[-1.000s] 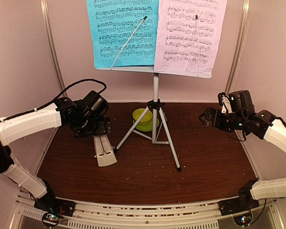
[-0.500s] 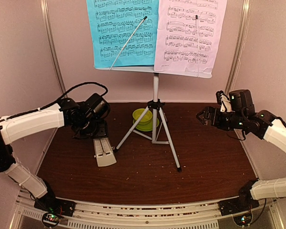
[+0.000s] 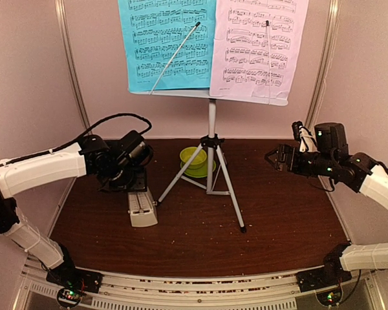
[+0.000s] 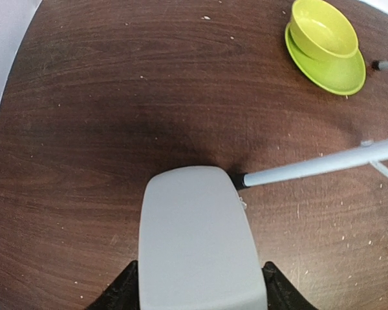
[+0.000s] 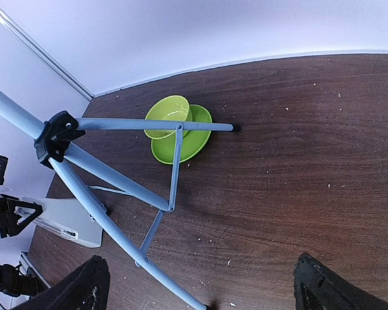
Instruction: Set up the instrument practice props
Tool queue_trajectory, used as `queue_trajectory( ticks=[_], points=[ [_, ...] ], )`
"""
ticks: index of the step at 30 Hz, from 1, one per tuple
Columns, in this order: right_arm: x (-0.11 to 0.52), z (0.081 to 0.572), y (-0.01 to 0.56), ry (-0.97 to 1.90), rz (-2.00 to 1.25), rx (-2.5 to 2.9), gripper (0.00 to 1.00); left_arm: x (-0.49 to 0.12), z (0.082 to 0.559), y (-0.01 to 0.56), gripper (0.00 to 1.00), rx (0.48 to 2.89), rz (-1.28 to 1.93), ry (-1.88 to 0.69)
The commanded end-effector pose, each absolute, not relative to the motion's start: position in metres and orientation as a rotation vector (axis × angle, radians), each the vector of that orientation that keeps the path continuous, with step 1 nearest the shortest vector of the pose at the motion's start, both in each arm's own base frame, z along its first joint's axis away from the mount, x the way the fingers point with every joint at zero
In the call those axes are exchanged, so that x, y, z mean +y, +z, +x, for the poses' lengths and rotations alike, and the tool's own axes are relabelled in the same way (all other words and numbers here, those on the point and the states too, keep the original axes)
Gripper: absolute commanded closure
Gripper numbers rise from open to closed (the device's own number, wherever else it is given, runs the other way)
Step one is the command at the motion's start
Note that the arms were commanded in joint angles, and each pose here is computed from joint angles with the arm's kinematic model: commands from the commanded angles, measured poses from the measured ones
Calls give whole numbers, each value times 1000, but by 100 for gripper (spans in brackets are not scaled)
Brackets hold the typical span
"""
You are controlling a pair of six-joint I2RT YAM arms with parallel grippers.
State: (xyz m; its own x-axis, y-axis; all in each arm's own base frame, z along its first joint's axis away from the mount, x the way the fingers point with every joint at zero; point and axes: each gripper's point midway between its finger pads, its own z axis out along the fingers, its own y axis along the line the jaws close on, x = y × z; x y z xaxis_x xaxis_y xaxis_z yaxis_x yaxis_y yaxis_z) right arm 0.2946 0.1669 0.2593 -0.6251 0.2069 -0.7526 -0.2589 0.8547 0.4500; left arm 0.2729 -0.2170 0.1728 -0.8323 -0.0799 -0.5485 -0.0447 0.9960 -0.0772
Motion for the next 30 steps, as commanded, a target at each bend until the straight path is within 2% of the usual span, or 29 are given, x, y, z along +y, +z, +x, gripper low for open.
queue_trajectory(
  ticks=[1, 12, 17, 21, 25, 30],
  points=[
    [169, 289, 269, 694, -100, 2092, 0, -245, 250, 191, 50, 2558, 73, -183],
    [172, 279, 271, 737, -141, 2075, 0, -275, 232, 209, 55, 2524, 233, -263],
    [176, 274, 276, 781, -156, 2041, 0, -311, 229, 218, 56, 2462, 389, -328],
    [178, 275, 278, 805, -146, 2037, 0, -327, 234, 223, 57, 2451, 394, -335],
    [181, 275, 279, 830, -139, 2040, 0, -336, 243, 232, 56, 2430, 319, -350],
    [188, 274, 282, 860, -139, 2045, 0, -360, 247, 228, 51, 2412, 308, -391]
  ],
)
